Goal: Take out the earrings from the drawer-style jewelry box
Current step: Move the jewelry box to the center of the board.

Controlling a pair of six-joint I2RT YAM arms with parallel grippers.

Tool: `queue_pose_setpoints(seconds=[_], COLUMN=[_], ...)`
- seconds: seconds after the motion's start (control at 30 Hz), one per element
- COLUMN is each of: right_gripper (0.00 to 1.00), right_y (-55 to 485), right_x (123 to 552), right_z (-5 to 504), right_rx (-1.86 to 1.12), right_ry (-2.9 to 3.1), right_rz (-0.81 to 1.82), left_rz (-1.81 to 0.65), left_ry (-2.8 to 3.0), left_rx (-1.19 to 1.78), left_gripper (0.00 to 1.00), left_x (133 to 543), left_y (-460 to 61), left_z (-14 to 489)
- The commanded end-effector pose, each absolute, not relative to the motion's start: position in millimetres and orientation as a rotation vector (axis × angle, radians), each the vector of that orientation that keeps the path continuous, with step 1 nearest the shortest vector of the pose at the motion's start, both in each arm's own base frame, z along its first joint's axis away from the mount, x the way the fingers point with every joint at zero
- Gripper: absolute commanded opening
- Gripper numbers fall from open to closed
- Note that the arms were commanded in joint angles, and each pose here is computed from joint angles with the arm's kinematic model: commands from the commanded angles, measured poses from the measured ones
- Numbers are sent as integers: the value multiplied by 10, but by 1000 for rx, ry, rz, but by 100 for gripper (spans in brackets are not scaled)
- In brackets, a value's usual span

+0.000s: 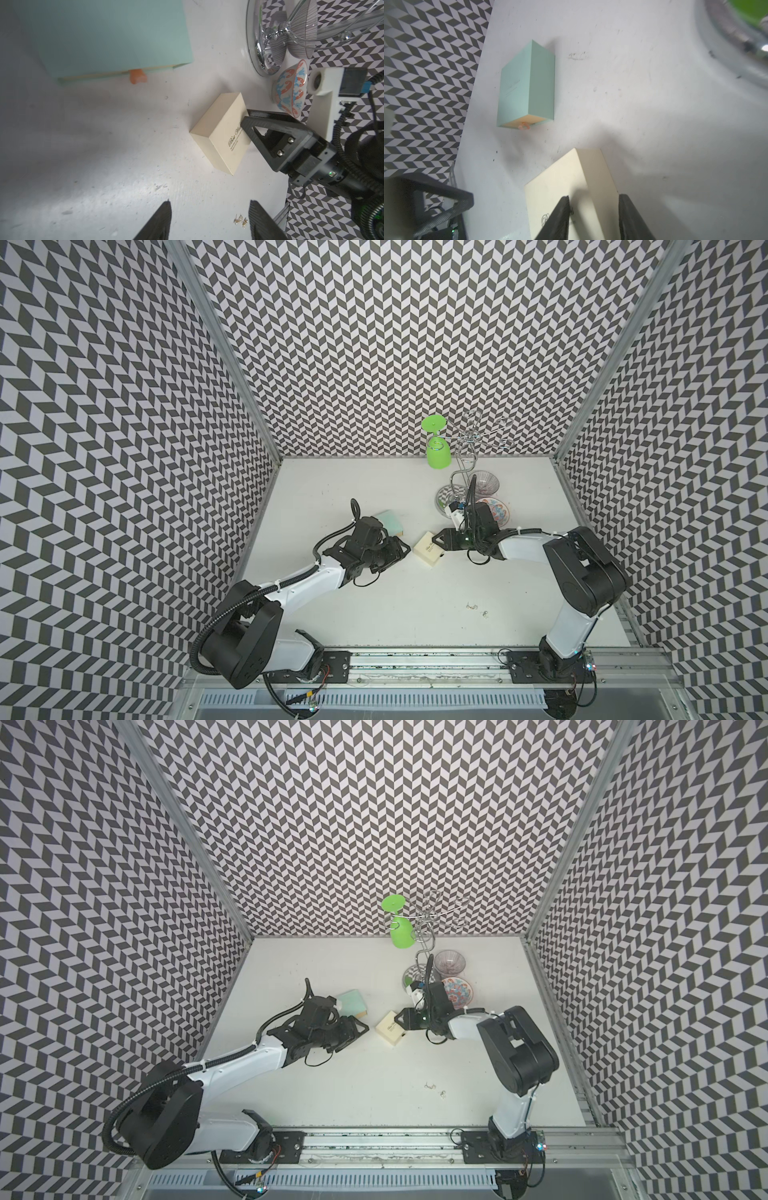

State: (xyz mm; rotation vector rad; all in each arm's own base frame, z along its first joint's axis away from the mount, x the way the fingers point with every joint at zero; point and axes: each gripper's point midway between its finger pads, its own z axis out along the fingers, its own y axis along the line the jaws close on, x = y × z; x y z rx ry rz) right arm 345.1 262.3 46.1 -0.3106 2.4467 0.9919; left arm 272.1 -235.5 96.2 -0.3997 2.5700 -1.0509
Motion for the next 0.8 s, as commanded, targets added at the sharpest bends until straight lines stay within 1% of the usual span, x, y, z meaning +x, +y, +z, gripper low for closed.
queue_pose_setpoints(seconds=[0.0, 0.17, 0.27, 0.37, 0.43, 0.63, 0.77], right_gripper=[39, 39, 39, 39, 39, 44, 44], right_y=[2711, 2992, 3039, 3061, 3067, 2848, 2578], right_x=[3269, 3008, 2917, 2855, 2848, 2887, 2746], right_z=[426, 444, 448, 536, 607, 967, 914], right_rx=[-287, -271, -196, -92, -76, -49, -15], right_ry=[2468, 2482, 2505, 2489, 2477, 2419, 2488], right_rz=[1011, 1046, 1004, 1036, 1020, 893, 758], left_rz=[-1024, -1070, -1075, -1053, -1049, -1157, -1170], left_ry=[2589, 2578, 2593, 2635, 2665, 2688, 2715], left_rx=[-488, -555, -574, -627, -686, -807, -781], left_gripper=[61, 62, 62, 60, 59, 57, 59], left_x=[2648, 2554, 2512, 2421, 2333, 2166, 2167], left_y=[-2213, -2153, -2142, -2094, -2059, -2141, -2273], left_z=[917, 887, 858, 791, 729, 681, 699])
